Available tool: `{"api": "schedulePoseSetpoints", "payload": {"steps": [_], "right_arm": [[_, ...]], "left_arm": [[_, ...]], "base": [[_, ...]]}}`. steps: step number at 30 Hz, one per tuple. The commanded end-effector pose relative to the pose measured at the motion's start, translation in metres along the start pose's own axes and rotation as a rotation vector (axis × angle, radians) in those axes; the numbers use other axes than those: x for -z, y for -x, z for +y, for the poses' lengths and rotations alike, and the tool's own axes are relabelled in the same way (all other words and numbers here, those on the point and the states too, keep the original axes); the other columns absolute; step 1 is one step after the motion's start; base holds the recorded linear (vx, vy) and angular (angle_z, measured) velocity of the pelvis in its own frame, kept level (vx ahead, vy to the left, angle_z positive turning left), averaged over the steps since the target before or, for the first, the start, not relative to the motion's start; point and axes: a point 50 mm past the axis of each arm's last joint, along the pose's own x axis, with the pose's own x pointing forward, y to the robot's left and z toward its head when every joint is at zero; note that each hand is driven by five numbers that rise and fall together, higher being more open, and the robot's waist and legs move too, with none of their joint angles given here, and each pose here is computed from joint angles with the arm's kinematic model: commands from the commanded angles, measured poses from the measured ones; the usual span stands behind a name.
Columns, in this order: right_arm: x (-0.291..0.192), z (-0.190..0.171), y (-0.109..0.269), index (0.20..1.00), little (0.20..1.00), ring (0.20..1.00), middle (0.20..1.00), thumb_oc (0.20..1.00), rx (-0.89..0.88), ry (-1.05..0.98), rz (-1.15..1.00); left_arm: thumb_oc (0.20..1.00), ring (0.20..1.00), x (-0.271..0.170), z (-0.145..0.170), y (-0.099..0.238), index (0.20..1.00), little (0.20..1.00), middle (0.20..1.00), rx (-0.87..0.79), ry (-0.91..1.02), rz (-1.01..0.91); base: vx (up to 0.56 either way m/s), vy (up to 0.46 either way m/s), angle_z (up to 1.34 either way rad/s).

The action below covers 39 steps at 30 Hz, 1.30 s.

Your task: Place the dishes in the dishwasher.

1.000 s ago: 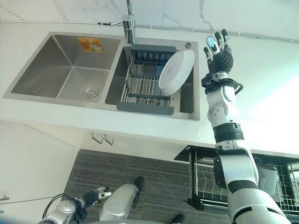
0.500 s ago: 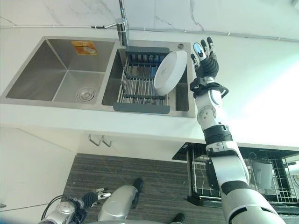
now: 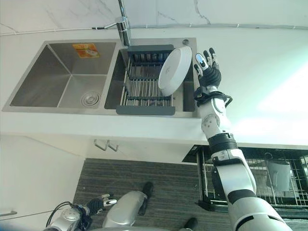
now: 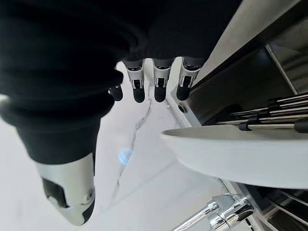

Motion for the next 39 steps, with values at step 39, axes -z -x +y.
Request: {"api": "schedulePoseSetpoints", "payload": {"steps": [39], "right_arm": [[-0.006, 0.022, -0.006, 1.0, 1.0, 1.0, 1.0, 1.0, -0.162, 0.135, 0.021]], "left_arm": [[1.0, 1.0, -0.01, 0.003, -0.001, 1.0, 1.0, 1.0, 0.015, -0.002, -0.042]], "base": [[0.0, 0.005, 0.0]]}}
